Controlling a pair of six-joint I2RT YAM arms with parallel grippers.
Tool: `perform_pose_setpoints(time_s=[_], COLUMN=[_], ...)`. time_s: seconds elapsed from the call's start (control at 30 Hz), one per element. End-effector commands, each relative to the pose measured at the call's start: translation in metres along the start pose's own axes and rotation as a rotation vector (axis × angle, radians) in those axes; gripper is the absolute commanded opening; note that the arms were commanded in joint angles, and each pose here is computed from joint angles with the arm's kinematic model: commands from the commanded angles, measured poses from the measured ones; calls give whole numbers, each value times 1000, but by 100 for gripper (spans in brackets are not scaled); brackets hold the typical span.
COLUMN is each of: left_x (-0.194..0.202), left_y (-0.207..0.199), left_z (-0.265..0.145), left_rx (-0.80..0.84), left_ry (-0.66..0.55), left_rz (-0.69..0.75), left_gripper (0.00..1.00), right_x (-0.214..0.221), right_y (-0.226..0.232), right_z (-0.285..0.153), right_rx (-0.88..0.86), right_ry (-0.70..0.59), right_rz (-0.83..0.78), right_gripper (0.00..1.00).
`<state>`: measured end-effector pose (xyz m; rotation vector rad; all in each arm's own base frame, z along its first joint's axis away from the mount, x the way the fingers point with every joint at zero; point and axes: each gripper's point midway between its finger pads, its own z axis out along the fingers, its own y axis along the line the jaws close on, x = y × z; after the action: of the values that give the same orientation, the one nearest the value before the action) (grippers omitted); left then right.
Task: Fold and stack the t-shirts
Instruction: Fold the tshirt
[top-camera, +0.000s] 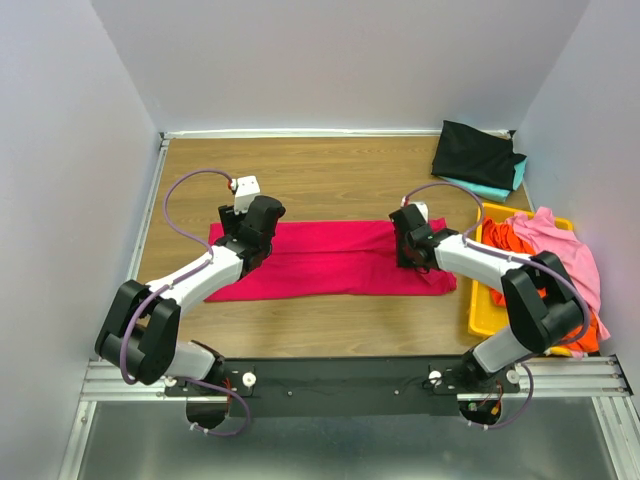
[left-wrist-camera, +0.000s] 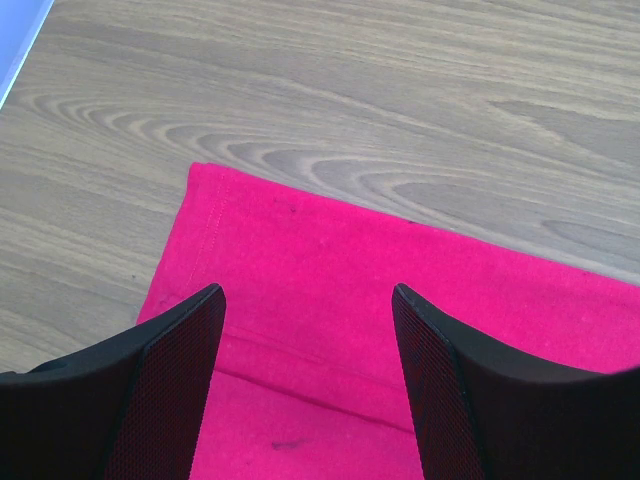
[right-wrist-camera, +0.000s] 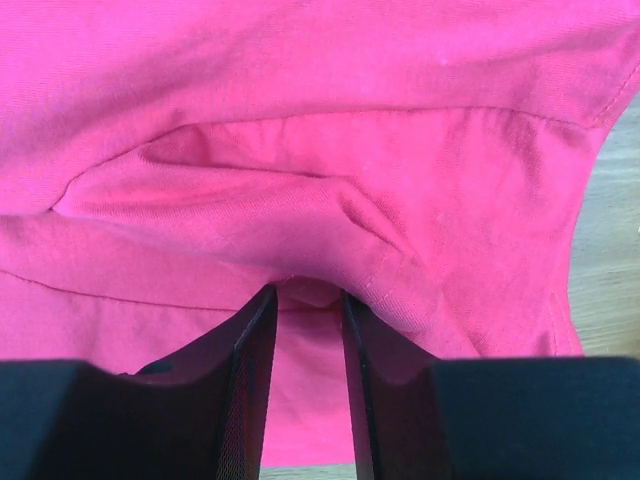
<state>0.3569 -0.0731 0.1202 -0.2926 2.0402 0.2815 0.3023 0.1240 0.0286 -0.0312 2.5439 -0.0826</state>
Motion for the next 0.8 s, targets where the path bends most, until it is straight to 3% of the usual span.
perform_pose_setpoints(time_s=[0.0, 0.13, 0.27, 0.47, 0.6, 0.77], left_x=[-11, -12, -12, -12, -11, -11], left_y=[-2, -3, -3, -3, -3, -3], left_z=[-3, -3, -3, -3, -3, -3], left_rx=[-2, -2, 1, 0, -1, -1], left_ry=[-21, -21, -20, -21, -20, -20], left_rz=[-31, -31, -32, -34, -31, -33], left_gripper=[76, 76, 76, 76, 76, 76], right_x=[5, 8, 9, -1, -8, -12], right_y=[-5, -4, -4, -2, 1, 15], right_z=[5, 7, 6, -7, -18, -31], right_rx=[33, 29, 29, 1, -36, -130], right_ry=[27, 42, 42, 8, -11, -17], right_rz=[4, -3, 0, 10, 16, 25], right_gripper=[40, 33, 18, 15, 2, 1])
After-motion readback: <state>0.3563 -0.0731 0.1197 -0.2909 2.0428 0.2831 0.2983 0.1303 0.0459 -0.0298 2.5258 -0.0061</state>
